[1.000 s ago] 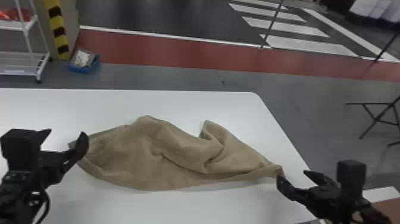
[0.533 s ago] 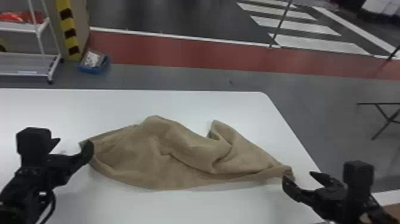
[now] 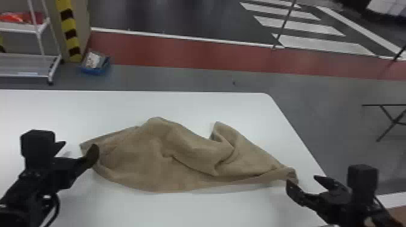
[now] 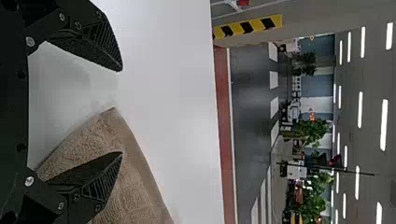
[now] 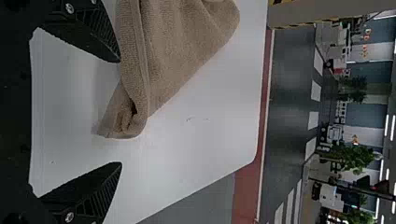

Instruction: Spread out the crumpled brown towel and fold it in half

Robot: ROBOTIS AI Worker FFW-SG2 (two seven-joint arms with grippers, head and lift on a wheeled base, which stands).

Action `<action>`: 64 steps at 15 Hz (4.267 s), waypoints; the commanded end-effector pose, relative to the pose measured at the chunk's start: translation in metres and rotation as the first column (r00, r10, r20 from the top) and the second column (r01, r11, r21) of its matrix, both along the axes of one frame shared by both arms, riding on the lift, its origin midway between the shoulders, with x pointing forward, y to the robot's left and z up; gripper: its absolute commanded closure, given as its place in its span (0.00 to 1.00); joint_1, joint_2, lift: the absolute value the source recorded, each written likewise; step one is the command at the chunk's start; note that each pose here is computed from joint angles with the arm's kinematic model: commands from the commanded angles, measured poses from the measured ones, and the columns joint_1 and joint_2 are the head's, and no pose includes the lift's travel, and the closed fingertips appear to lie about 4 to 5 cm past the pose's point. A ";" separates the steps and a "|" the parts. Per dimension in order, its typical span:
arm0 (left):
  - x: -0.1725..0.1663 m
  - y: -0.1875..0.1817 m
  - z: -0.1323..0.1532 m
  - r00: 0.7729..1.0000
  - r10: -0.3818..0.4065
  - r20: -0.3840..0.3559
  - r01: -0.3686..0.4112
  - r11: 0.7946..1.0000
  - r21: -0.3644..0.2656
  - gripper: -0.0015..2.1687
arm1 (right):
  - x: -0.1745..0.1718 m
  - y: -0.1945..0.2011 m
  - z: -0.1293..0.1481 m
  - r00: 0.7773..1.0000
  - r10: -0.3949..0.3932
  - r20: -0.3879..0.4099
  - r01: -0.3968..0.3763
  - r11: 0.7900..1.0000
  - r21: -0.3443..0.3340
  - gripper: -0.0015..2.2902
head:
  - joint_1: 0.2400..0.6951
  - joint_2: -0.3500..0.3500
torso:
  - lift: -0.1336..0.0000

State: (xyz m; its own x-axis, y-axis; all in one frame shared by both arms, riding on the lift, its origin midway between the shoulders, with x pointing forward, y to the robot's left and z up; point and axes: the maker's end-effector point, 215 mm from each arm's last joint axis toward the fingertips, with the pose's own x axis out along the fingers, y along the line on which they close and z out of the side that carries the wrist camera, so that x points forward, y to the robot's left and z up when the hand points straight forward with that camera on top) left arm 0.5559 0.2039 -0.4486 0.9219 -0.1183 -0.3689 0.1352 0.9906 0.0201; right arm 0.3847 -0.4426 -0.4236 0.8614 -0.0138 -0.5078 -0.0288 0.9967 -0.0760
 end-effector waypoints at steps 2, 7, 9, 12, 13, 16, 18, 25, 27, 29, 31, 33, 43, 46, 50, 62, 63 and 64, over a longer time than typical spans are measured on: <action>0.001 -0.005 0.001 1.000 -0.008 0.002 0.008 1.000 0.001 0.16 | -0.001 -0.002 -0.003 1.000 -0.001 -0.004 0.001 1.000 -0.001 0.04 | 1.00 0.10 | 0.04; 0.001 -0.010 0.001 1.000 -0.028 0.003 0.028 1.000 0.002 0.19 | 0.000 -0.003 -0.006 1.000 -0.005 -0.010 0.005 1.000 0.003 0.04 | 1.00 0.09 | 0.04; 0.000 -0.013 0.000 0.999 -0.036 0.002 0.036 0.999 0.006 0.26 | 0.001 -0.003 -0.004 1.000 -0.003 -0.005 0.003 1.000 0.002 0.04 | 1.00 0.09 | 0.04; 0.000 -0.014 0.000 0.999 -0.040 0.002 0.040 0.999 0.010 0.28 | 0.000 -0.004 -0.006 1.000 -0.004 -0.008 0.004 1.000 0.003 0.04 | 1.00 0.08 | 0.04; -0.001 -0.014 -0.001 0.999 -0.040 -0.002 0.040 0.999 0.011 0.28 | 0.000 -0.004 -0.006 1.000 -0.005 -0.009 0.005 1.000 0.004 0.04 | 1.00 0.08 | 0.04; -0.005 -0.015 -0.007 0.999 -0.045 -0.019 0.046 0.999 0.011 0.42 | 0.002 -0.004 -0.005 1.000 -0.004 -0.006 0.004 1.000 0.004 0.04 | 1.00 0.08 | 0.04; -0.009 -0.013 -0.011 0.999 -0.043 -0.028 0.043 0.999 0.010 0.48 | 0.003 -0.003 -0.003 1.000 -0.004 -0.002 0.004 1.000 0.007 0.04 | 1.00 0.07 | 0.04; -0.021 -0.012 0.041 0.998 -0.029 0.059 0.032 0.998 -0.054 0.62 | 0.006 0.001 0.000 1.000 0.001 0.011 -0.001 1.000 0.012 0.04 | 1.00 0.08 | 0.04; -0.027 -0.007 0.057 0.996 -0.023 0.083 0.028 0.998 -0.056 0.62 | 0.004 0.000 0.001 1.000 -0.001 0.010 0.000 1.000 0.009 0.04 | 1.00 0.08 | 0.04; -0.034 -0.007 0.064 0.997 -0.026 0.079 0.031 0.998 -0.056 0.62 | 0.002 -0.005 0.002 1.000 -0.006 0.008 0.006 1.000 0.001 0.04 | 1.00 0.08 | 0.04; -0.040 0.003 0.072 0.996 -0.016 0.090 0.020 0.999 -0.048 0.62 | -0.001 -0.009 0.001 1.000 -0.010 0.004 0.010 1.000 -0.006 0.04 | 1.00 0.08 | 0.04; -0.042 0.004 0.071 0.996 -0.017 0.086 0.021 0.999 -0.047 0.62 | -0.004 -0.014 -0.005 1.000 -0.010 -0.010 0.010 1.000 -0.011 0.06 | 1.00 0.07 | 0.04; -0.047 0.006 0.065 0.997 -0.014 0.072 0.016 0.999 -0.033 0.62 | 0.011 -0.020 -0.027 0.999 0.004 0.037 -0.004 1.000 -0.005 0.14 | 1.00 0.06 | 0.04; -0.046 0.006 0.067 0.997 -0.013 0.076 0.016 0.999 -0.028 0.62 | 0.017 -0.015 -0.030 0.999 0.019 0.042 -0.019 1.000 -0.005 0.19 | 1.00 0.07 | 0.04; -0.044 0.009 0.069 0.997 -0.012 0.080 0.013 1.000 -0.023 0.62 | 0.022 -0.012 -0.038 0.999 0.032 0.024 -0.031 0.999 -0.011 0.21 | 1.00 0.08 | 0.04; -0.050 -0.004 0.123 0.992 -0.018 0.127 0.020 1.000 -0.018 0.62 | 0.036 0.012 0.030 0.988 0.112 0.109 -0.106 0.993 -0.055 0.73 | 1.00 0.11 | 0.04; -0.052 -0.003 0.137 0.990 -0.014 0.142 0.015 1.000 -0.006 0.62 | 0.039 0.013 0.043 0.986 0.117 0.117 -0.109 0.992 -0.070 0.73 | 1.00 0.11 | 0.04; -0.057 0.002 0.153 0.987 -0.010 0.161 0.008 1.000 0.014 0.62 | 0.041 0.012 0.058 0.984 0.121 0.127 -0.109 0.989 -0.096 0.73 | 1.00 0.11 | 0.04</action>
State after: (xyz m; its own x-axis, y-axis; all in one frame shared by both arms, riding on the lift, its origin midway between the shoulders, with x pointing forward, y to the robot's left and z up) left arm 0.5048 0.2037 -0.3166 0.9627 -0.1285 -0.2383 0.1402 0.9896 0.0328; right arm 0.4227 -0.4307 -0.3860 0.9123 0.0578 -0.4053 -0.1262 0.9815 -0.1442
